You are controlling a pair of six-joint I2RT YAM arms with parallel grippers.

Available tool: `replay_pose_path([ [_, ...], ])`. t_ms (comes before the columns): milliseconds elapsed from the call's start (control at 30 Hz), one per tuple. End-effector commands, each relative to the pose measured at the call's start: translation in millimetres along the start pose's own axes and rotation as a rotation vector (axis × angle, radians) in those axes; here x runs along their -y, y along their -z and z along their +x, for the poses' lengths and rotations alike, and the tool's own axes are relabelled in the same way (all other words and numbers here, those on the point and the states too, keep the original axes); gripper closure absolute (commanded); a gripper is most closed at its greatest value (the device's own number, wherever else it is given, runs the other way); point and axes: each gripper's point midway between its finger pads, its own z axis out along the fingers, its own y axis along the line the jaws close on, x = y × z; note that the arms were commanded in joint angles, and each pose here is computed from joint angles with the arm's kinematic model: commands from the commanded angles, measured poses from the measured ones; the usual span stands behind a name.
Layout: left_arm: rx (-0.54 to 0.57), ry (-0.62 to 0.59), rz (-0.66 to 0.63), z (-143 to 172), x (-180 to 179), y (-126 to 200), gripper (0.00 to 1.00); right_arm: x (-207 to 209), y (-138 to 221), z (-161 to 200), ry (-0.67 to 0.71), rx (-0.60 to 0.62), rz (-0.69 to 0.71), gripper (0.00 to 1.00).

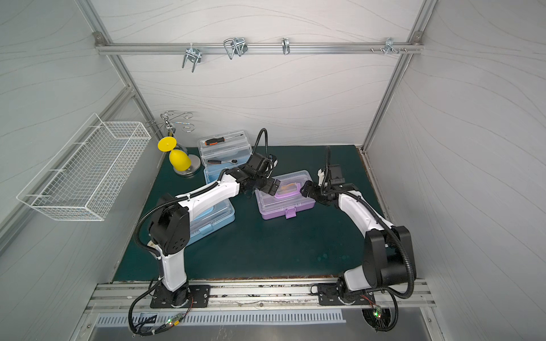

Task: Close toolboxes
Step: Move the toolbox to the center of the board.

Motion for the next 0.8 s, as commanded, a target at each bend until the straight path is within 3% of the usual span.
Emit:
replay_pose_path([
  [0,-0.082,-0.082,0.020,14.9,6.5,-17.5,0.02,-8.6,4.6,1.4,0.032,0.008,-0.036,0.11],
  [300,-0.223,-0.093,0.186,62.5,41.2,-20.5,0.03,-17.9,0.5,-7.4,0.051,0.001,-0.071,0.09],
  [767,-0.358,-0.093,0.228,138.9,101.4,-4.3,0.05,-35.4,5.0,-27.9,0.114,-0.012,-0.101,0.08],
])
